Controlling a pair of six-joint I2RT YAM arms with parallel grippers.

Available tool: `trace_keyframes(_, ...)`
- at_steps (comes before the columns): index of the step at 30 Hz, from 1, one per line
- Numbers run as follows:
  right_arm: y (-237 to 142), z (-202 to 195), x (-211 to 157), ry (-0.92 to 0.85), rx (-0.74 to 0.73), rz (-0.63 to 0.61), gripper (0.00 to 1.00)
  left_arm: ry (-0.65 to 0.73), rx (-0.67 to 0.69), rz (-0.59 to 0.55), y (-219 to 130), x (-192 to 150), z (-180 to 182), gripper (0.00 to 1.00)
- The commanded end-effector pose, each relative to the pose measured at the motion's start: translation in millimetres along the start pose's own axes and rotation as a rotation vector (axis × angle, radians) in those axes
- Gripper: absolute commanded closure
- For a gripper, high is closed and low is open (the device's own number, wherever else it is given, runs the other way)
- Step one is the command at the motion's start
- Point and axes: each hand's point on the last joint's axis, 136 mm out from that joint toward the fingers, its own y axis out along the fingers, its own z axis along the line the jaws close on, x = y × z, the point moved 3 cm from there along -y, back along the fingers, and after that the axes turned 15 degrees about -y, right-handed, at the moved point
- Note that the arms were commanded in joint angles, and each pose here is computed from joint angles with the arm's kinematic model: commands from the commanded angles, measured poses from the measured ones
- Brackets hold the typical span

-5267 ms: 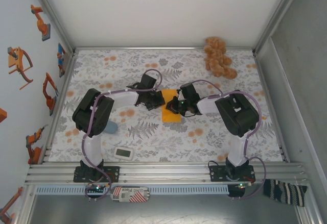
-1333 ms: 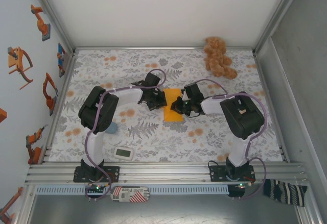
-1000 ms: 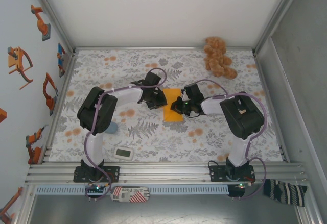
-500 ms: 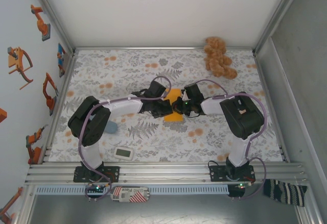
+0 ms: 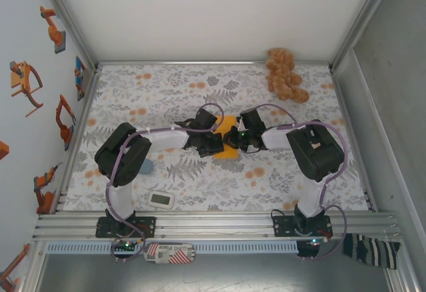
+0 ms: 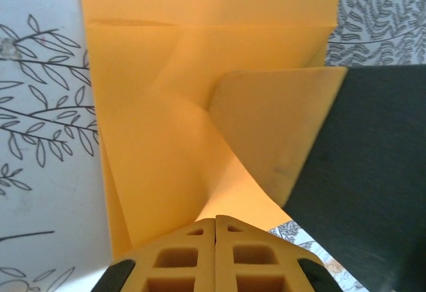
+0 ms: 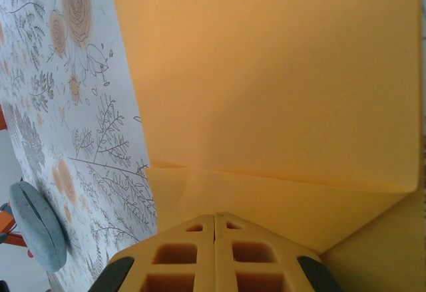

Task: Fold a paper plane with a square sheet of paper (pick it up from the middle)
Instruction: Fold the triangle a second time at the center of the table.

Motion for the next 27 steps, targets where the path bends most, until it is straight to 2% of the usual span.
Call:
trace_keyframes(1,9,-48,-32,0.096,-0.179,0.086,1.0,0.001,0.02,-0.013,2,5,1,0.94)
trace_keyframes(27,11,-51,-34,0.099,-0.182,0.098,1.0,-0.005,0.068,-0.009,6,8,19,0.94)
